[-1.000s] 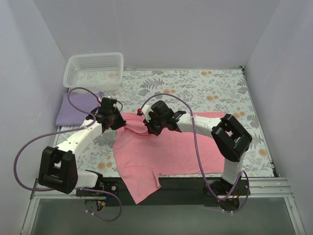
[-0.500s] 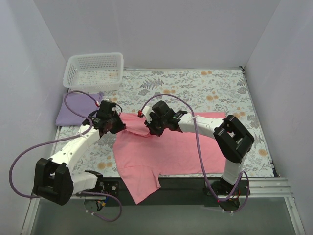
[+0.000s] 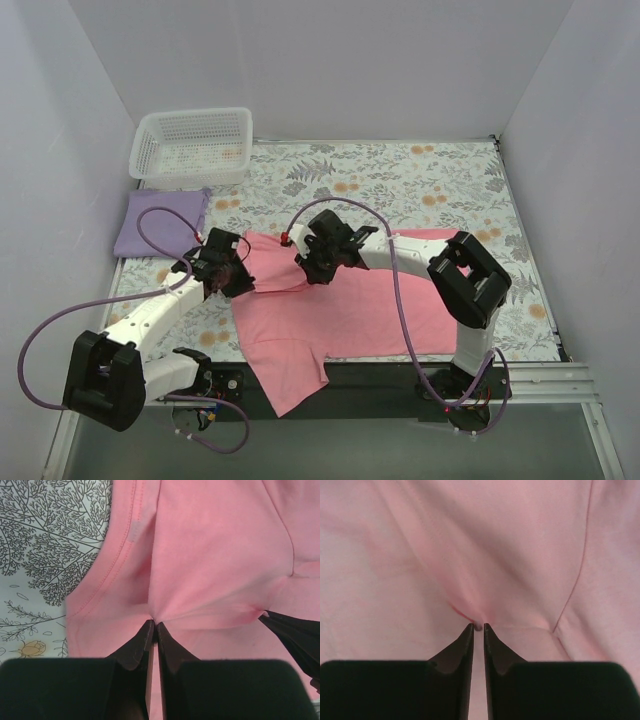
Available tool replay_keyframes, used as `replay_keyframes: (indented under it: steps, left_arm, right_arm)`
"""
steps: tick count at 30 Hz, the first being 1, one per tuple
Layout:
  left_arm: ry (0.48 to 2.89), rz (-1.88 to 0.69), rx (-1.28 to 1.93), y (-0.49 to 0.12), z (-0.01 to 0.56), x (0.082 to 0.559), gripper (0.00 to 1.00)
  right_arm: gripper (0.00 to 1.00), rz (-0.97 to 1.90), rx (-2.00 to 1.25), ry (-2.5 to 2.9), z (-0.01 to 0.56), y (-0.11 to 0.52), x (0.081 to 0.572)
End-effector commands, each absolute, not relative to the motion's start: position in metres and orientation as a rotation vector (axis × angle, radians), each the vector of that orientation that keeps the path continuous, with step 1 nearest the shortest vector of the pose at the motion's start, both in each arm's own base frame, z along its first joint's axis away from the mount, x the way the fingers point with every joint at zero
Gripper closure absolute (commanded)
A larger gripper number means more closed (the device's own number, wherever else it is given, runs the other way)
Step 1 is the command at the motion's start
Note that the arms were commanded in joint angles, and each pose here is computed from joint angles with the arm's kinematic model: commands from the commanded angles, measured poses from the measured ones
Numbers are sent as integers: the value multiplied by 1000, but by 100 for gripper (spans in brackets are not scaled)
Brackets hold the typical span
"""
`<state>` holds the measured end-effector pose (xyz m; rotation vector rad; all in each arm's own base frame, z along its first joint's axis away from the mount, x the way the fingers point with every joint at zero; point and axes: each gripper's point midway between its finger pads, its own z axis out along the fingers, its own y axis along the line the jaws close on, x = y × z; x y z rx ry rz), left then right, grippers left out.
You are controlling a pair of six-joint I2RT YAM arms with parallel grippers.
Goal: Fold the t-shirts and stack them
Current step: Fold the tshirt
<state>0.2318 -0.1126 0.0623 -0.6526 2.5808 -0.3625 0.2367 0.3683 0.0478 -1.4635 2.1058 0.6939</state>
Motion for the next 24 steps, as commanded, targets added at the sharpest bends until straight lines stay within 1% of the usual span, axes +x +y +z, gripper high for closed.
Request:
replay_keyframes:
  steps: [1,2,3,4,5,6,8,9,11,13,16,17,19,20,21,22,23,24]
  left_arm:
    - [2525,-364,-687,-110,68,236,93]
    - [2514,-358,-694,-109,69,237,90]
    - [2498,-367,-698,-109,72,239,83]
    - [2470,-380,-701,-109,79,242,78]
    - [2448,-388,-709,-109,83,245,70]
    - [2420,-382,-715,-107,88,249,56]
    - [2363,-390,-716,-106,100,257,48]
    - [2331,-379,-716,-103,105,263,41]
    - [2303,-362,-712,-101,112,275,36]
    - [2278,-332,-713,-93,115,289,34]
    - [2264,-295,-736,-82,112,314,34]
    - [2259,-279,-752,-77,112,326,34]
    - [2241,-277,-744,-76,113,343,38]
    - [2239,-277,-744,-76,113,350,45]
    - [2241,-279,-749,-77,111,363,49]
    - [2248,-286,-742,-80,110,369,52]
    - [2259,-280,-741,-80,106,374,54]
    - [2270,-272,-738,-82,103,383,54]
  right_arm:
    - [79,750,-1522,2104,50,375,230]
    - [74,745,-1523,2110,49,374,230]
    - [71,736,-1524,2125,48,371,229]
    - [65,698,-1513,2140,47,368,232]
    - [62,677,-1498,2134,54,365,234]
    - [60,645,-1483,2141,56,361,236]
    - [55,547,-1404,2150,69,349,248]
    - [54,519,-1372,2153,73,344,253]
    - [52,450,-1250,2179,88,324,268]
    - [52,388,-1136,2206,97,304,282]
    - [52,321,-855,2281,108,253,313]
    - [52,307,-697,2321,110,224,325]
    - [53,287,-547,2344,111,193,337]
    - [54,260,-421,2344,115,164,351]
    - [54,257,-334,2372,108,149,351]
    - [55,262,-280,2381,106,138,354]
    - [55,245,-178,2385,106,113,361]
    - [55,252,-110,2391,101,103,362]
